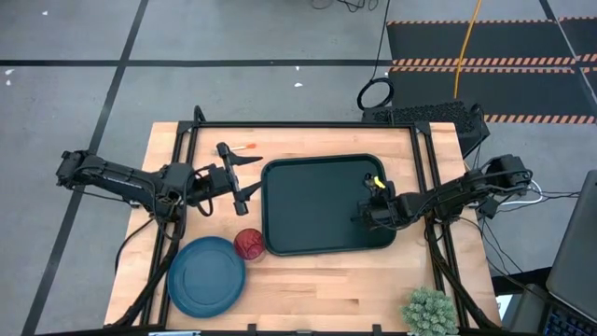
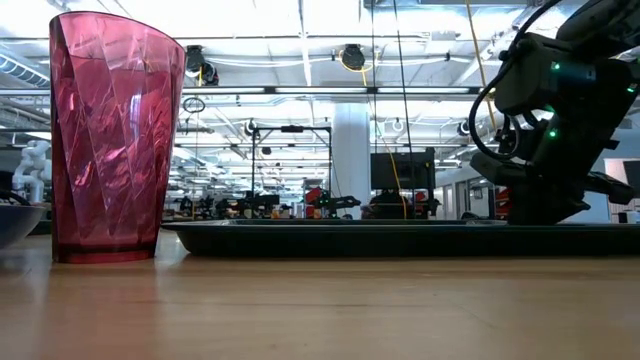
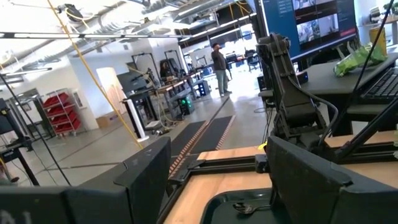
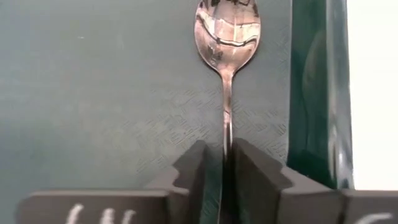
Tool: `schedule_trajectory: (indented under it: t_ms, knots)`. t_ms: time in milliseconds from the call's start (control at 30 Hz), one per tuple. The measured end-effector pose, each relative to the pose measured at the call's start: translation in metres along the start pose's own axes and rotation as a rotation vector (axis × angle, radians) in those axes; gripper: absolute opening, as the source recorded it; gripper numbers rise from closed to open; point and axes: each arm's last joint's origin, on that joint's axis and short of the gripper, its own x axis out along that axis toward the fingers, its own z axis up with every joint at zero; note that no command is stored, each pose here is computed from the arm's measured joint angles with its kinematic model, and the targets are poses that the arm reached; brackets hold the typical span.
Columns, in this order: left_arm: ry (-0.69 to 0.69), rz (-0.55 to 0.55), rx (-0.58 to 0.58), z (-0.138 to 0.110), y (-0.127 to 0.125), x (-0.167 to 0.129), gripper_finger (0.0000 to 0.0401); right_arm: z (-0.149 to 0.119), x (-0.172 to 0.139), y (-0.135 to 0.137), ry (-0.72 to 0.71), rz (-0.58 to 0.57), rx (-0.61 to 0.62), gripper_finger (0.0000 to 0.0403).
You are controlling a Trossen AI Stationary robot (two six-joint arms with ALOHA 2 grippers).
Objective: Pick and place plate/cup/fork/spoon on tray
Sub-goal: Put the black spoon on the black tray, then put the red cup to the top left of the black tray
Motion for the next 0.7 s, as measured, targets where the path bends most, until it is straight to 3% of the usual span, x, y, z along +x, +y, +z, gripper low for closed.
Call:
schedule_trajectory:
  t_ms: [267, 700]
  knots:
    - [0.002, 0.002, 0.001, 0.000, 0.000, 0.000, 0.0269, 0.001, -0.003, 0.000, 0.016, 0.018, 0.000, 0.0133]
    - [0.004, 0.008, 0.023, 0.000, 0.000, 0.000, 0.0269, 0.009, -0.016, -0.002, 0.022, 0.087, -0.010, 0.0141]
